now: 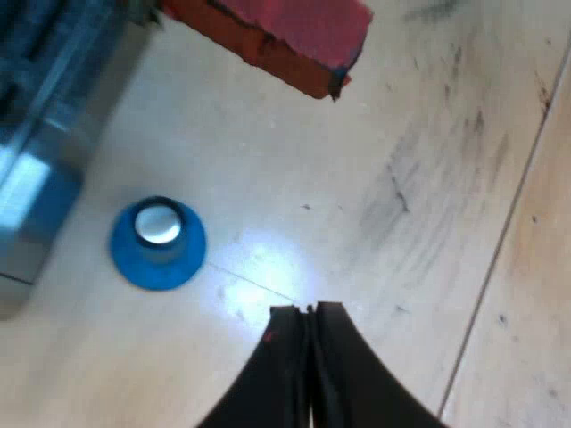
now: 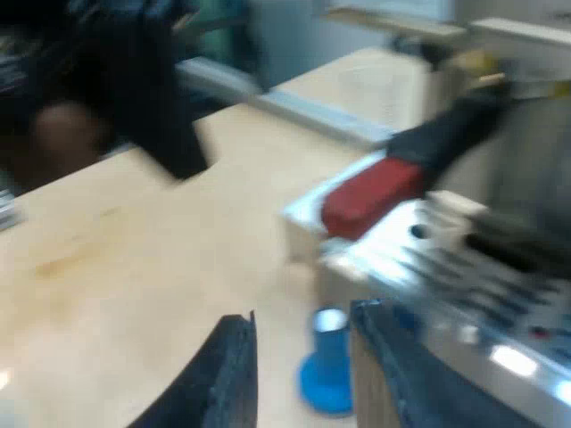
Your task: Put the handle in the coffee machine
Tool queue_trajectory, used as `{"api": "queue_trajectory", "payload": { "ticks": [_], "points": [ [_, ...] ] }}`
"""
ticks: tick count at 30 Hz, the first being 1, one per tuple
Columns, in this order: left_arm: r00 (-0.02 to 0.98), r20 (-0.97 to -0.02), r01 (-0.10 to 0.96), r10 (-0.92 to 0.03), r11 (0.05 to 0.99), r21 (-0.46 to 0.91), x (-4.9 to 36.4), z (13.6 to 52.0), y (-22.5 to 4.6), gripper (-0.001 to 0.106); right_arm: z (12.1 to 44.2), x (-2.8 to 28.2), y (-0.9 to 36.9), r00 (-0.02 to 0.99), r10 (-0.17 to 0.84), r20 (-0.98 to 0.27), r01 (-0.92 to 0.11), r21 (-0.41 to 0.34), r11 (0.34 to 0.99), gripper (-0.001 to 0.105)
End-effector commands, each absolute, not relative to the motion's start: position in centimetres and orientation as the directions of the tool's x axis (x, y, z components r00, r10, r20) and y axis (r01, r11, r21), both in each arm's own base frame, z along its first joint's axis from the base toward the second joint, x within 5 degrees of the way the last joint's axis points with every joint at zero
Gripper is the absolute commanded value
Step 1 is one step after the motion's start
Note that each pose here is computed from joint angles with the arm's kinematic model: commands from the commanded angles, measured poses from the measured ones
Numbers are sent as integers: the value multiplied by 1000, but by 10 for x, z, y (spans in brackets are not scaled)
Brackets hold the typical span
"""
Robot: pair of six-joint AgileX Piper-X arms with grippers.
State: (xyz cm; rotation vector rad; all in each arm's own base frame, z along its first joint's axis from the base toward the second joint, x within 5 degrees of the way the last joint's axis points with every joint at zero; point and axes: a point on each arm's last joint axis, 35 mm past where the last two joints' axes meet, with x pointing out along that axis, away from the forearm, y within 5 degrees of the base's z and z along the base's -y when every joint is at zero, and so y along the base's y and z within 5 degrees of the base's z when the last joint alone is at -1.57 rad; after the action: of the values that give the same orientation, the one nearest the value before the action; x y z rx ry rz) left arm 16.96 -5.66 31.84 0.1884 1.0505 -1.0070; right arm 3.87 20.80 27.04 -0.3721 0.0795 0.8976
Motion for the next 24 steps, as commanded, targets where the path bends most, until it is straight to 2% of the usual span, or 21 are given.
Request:
{"api": "queue_trajectory", "payload": {
  "ticks": [1, 11, 13, 14, 17, 18, 19, 21, 24],
  "points": [
    [138, -770, 769, -623, 557, -313, 157, 328, -53, 0, 272, 37, 208, 585, 781, -218, -805, -274, 526, 29],
    [201, -741, 754, -641, 584, -301, 123, 346, -46, 1, 272, 38, 208, 588, 779, -218, -804, -267, 532, 29],
    [195, -755, 745, -627, 595, -301, 116, 347, -44, 14, 272, 38, 208, 586, 780, -219, -805, -264, 531, 29],
    [189, -766, 739, -615, 603, -301, 114, 346, -43, 22, 280, 50, 208, 566, 797, -212, -822, -224, 524, 29],
    [187, -770, 736, -610, 606, -301, 113, 346, -43, 29, 283, 55, 208, 570, 795, -209, -820, -217, 530, 29],
    [170, -777, 731, -606, 606, -313, 111, 345, -42, 49, 283, 58, 207, 574, 792, -208, -817, -215, 535, 29],
    [167, -778, 731, -606, 606, -315, 111, 345, -42, 55, 286, 64, 207, 564, 798, -213, -824, -206, 528, 29],
    [167, -778, 733, -606, 604, -313, 111, 345, -42, 58, 286, 73, 204, 541, 801, -258, -841, -156, 518, 29],
    [167, -778, 734, -606, 603, -312, 111, 345, -42, 58, 285, 76, 203, 533, 802, -271, -846, -146, 513, 29]
  ]
}}
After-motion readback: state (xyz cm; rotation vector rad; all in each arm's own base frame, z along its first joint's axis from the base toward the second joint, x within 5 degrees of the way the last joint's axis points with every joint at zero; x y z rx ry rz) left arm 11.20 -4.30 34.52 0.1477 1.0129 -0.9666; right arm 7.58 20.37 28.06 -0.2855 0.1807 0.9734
